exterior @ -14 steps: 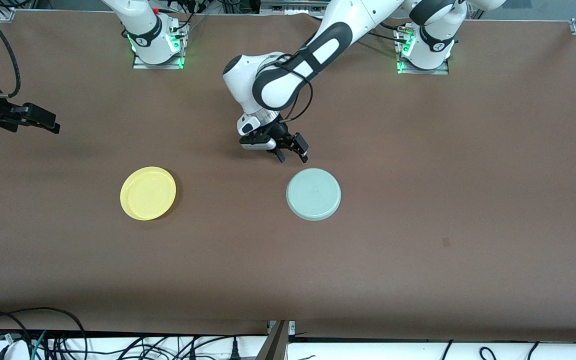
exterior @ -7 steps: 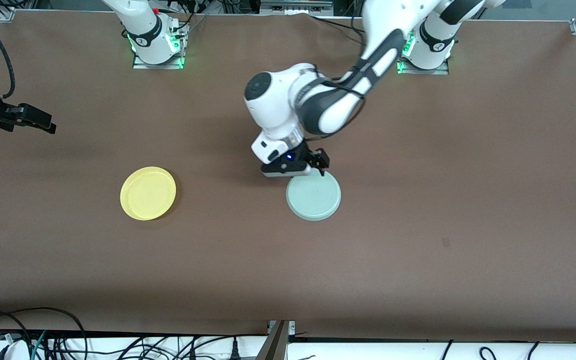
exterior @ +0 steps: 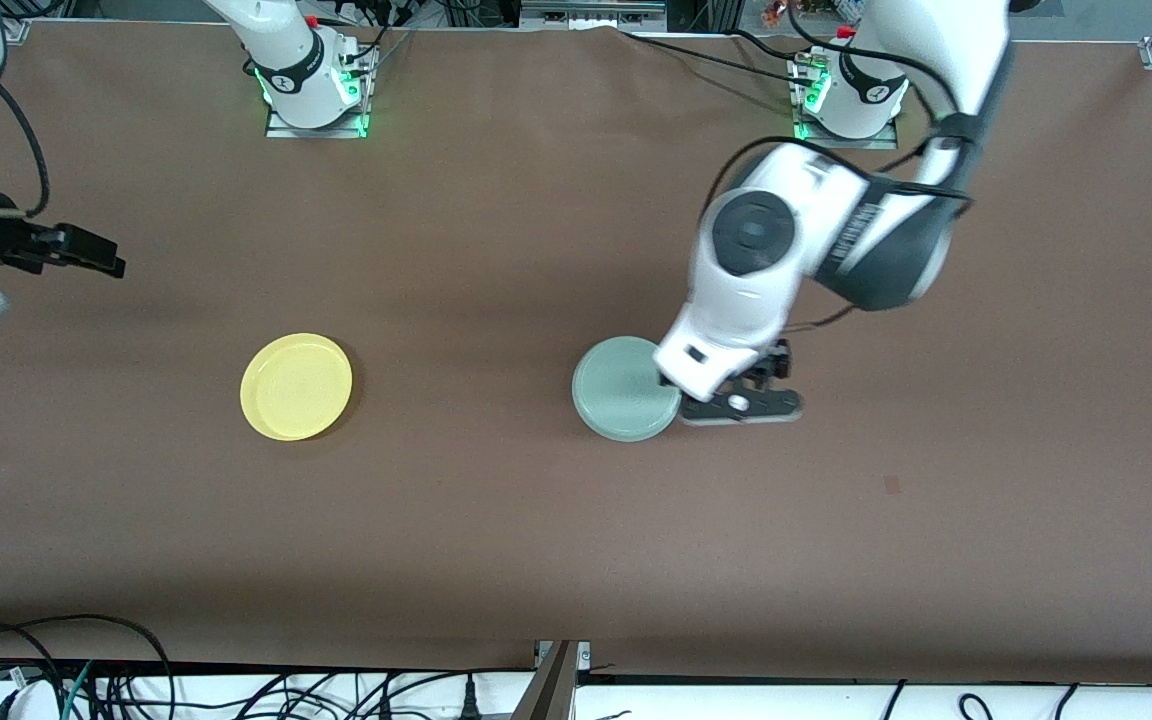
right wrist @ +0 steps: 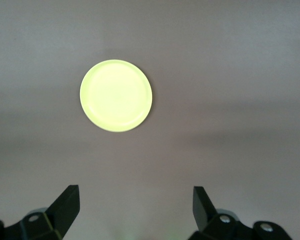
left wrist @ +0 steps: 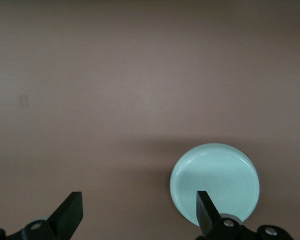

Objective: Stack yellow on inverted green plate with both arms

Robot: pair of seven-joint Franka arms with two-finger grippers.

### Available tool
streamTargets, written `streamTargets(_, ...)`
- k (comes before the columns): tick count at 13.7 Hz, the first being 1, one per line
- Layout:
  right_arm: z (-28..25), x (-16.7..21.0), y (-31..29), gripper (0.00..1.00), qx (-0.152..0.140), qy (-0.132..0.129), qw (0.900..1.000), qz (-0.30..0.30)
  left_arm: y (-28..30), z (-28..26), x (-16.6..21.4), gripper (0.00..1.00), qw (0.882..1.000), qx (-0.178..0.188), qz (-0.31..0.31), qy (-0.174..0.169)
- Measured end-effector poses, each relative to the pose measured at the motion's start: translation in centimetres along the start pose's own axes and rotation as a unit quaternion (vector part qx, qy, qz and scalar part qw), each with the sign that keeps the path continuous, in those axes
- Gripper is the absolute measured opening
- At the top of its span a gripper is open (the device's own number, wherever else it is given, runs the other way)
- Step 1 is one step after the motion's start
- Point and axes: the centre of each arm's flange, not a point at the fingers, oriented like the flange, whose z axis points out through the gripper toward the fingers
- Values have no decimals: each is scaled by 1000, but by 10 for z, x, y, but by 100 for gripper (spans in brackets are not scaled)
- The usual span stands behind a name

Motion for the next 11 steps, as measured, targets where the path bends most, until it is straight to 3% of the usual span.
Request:
streamTargets(6,156,66,-1,100,-1,13,1000,0,-146,-33,42,100,996,-47,-75,-10)
streamTargets(11,272,80,2,100,11,23,1000,17,-238,-65,38,100,994,-43,-102,4)
